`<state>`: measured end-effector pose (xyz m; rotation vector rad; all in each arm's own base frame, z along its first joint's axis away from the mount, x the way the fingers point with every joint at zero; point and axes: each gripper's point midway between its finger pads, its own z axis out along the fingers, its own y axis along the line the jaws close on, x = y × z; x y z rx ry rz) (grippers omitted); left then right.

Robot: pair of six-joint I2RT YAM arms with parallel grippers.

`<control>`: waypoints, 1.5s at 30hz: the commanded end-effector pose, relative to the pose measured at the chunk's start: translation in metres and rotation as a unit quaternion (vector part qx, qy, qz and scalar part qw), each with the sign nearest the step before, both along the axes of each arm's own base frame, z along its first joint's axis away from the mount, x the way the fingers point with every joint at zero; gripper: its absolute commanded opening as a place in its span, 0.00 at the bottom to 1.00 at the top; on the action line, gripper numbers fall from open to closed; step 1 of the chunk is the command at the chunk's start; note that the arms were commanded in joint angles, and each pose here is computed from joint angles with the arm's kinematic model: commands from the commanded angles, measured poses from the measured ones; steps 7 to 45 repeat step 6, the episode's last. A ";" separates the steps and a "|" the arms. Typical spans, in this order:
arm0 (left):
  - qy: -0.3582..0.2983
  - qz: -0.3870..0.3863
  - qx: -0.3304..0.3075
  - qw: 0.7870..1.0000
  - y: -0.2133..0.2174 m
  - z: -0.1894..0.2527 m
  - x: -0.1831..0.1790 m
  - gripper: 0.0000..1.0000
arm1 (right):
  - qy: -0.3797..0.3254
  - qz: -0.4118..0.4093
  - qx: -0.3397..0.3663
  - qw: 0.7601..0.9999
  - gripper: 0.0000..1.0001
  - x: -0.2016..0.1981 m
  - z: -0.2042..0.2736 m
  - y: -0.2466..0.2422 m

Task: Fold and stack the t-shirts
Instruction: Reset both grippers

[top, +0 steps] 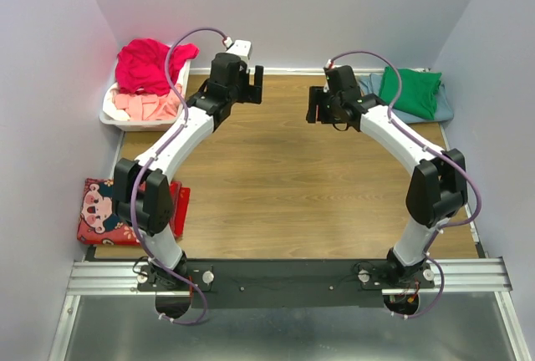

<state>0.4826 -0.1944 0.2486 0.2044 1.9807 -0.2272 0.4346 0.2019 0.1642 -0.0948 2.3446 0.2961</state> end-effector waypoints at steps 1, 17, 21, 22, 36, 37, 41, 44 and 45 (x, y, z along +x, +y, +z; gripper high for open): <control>-0.025 0.019 0.006 0.999 0.006 0.016 -0.003 0.98 | -0.015 0.005 0.013 1.000 0.72 -0.002 0.012 0.007; -0.023 0.014 0.022 0.999 0.002 0.013 -0.006 0.98 | -0.019 -0.002 0.009 1.000 0.72 -0.004 0.012 0.002; -0.023 0.014 0.022 0.999 0.002 0.013 -0.006 0.98 | -0.019 -0.002 0.009 1.000 0.72 -0.004 0.012 0.002; -0.023 0.014 0.022 0.999 0.002 0.013 -0.006 0.98 | -0.019 -0.002 0.009 1.000 0.72 -0.004 0.012 0.002; -0.023 0.014 0.022 0.999 0.002 0.013 -0.006 0.98 | -0.019 -0.002 0.009 1.000 0.72 -0.004 0.012 0.002; -0.023 0.014 0.022 0.999 0.002 0.013 -0.006 0.98 | -0.019 -0.002 0.009 1.000 0.72 -0.004 0.012 0.002; -0.023 0.014 0.022 0.999 0.002 0.013 -0.006 0.98 | -0.019 -0.002 0.009 1.000 0.72 -0.004 0.012 0.002; -0.023 0.014 0.022 0.999 0.002 0.013 -0.006 0.98 | -0.019 -0.002 0.009 1.000 0.72 -0.004 0.012 0.002; -0.023 0.014 0.022 0.999 0.002 0.013 -0.006 0.98 | -0.019 -0.002 0.009 1.000 0.72 -0.004 0.012 0.002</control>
